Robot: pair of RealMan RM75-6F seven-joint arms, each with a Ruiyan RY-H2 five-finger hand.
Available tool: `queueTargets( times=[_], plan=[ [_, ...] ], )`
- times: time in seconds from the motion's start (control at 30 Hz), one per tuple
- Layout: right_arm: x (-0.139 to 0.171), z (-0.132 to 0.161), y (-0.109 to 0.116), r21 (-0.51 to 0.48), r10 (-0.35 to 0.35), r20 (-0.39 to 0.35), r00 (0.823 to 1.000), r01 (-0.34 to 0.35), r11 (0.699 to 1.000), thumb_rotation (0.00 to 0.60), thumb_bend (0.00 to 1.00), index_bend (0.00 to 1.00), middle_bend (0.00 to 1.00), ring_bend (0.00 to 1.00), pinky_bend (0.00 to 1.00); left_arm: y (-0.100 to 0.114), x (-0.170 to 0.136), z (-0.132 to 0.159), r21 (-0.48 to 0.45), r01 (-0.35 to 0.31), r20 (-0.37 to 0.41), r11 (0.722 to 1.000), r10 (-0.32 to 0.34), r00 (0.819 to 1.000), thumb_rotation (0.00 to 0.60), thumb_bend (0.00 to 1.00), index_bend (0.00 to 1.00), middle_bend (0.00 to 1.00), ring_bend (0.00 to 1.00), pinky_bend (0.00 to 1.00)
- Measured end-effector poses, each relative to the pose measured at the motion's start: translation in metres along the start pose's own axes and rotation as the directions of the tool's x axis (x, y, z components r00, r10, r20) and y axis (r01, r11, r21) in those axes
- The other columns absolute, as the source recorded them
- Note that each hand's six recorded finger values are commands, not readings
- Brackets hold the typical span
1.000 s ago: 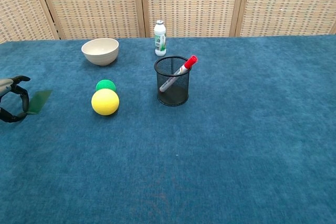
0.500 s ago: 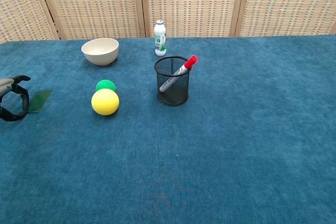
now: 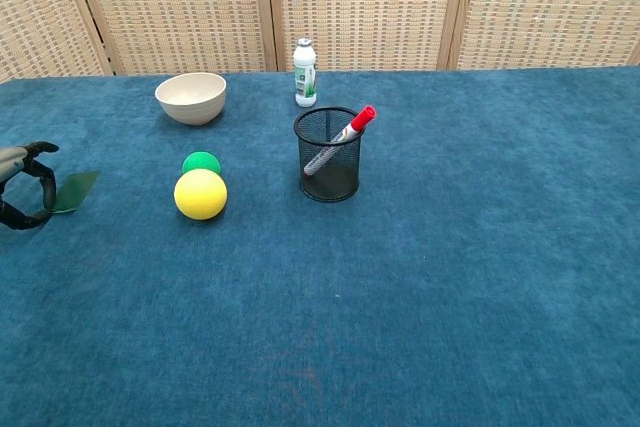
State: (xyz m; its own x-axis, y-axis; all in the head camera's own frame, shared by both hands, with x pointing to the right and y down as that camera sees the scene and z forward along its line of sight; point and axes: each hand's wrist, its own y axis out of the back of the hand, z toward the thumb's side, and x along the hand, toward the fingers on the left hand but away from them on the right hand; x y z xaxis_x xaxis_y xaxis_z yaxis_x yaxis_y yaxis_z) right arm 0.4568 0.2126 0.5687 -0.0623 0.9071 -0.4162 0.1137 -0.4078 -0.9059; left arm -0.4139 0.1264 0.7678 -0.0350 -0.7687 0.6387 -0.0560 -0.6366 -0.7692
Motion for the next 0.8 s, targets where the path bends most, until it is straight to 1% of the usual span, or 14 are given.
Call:
queueTargets(
  times=[0.33, 0.5, 0.8],
  plan=[
    [-0.001, 0.0, -0.002, 0.006, 0.005, 0.003, 1.0, -0.005, 1.0, 0.6, 0.0, 0.0, 0.0, 0.0, 0.0, 0.014, 0.011, 0.005, 0.008, -0.018, -0.003, 1.0, 0.018, 1.0, 0.6, 0.6, 0.77, 0.0, 0.0, 0.0],
    [-0.003, -0.002, -0.005, 0.012, 0.012, 0.013, 1.0, -0.012, 1.0, 0.6, 0.0, 0.0, 0.0, 0.0, 0.0, 0.032, 0.025, 0.012, 0.034, -0.034, -0.006, 0.999, 0.034, 0.999, 0.6, 0.62, 0.8, 0.0, 0.0, 0.0],
    [-0.007, -0.004, -0.01, 0.025, 0.027, 0.03, 0.999, -0.028, 0.999, 0.6, 0.0, 0.0, 0.0, 0.0, 0.0, 0.071, 0.053, 0.024, 0.071, -0.076, -0.023, 0.995, 0.077, 0.997, 0.6, 0.63, 0.81, 0.0, 0.0, 0.0]
  ],
)
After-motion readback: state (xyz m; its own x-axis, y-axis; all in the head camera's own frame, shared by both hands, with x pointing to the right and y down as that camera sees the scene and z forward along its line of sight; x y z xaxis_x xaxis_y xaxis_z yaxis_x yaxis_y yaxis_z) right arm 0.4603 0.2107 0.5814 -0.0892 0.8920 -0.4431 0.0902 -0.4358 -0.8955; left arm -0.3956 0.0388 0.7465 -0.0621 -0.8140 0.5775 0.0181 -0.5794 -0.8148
